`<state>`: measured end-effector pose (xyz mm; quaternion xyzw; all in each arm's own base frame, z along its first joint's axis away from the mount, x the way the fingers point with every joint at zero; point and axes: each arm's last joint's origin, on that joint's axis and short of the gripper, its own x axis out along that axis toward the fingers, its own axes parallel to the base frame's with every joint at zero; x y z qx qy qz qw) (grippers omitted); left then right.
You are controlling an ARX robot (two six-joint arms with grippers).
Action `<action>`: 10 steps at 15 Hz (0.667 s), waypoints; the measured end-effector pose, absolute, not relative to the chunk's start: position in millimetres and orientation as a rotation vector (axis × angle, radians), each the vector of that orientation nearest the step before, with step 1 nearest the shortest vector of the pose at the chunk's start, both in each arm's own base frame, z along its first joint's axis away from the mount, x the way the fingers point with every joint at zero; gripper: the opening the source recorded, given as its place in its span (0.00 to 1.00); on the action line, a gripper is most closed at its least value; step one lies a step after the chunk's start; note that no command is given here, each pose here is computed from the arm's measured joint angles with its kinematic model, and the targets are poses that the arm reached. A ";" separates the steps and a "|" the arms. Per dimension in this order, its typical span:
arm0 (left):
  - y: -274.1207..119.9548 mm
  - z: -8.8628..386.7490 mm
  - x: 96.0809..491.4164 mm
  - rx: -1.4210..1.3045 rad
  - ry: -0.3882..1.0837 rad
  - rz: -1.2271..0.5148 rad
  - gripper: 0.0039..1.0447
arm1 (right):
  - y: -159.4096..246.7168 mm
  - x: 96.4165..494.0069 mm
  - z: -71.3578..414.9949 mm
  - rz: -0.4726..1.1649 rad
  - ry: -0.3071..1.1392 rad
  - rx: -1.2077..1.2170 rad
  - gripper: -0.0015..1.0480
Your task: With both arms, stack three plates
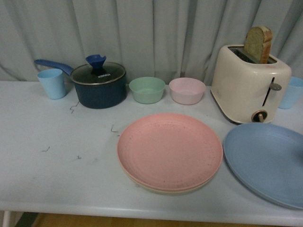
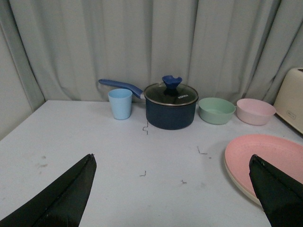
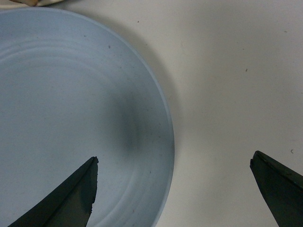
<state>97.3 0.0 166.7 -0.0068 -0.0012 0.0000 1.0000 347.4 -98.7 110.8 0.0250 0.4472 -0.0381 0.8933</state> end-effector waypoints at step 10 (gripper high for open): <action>0.0 166.7 97.3 -0.014 -0.003 0.000 0.94 | -98.8 367.3 60.4 -0.153 1.002 0.072 0.88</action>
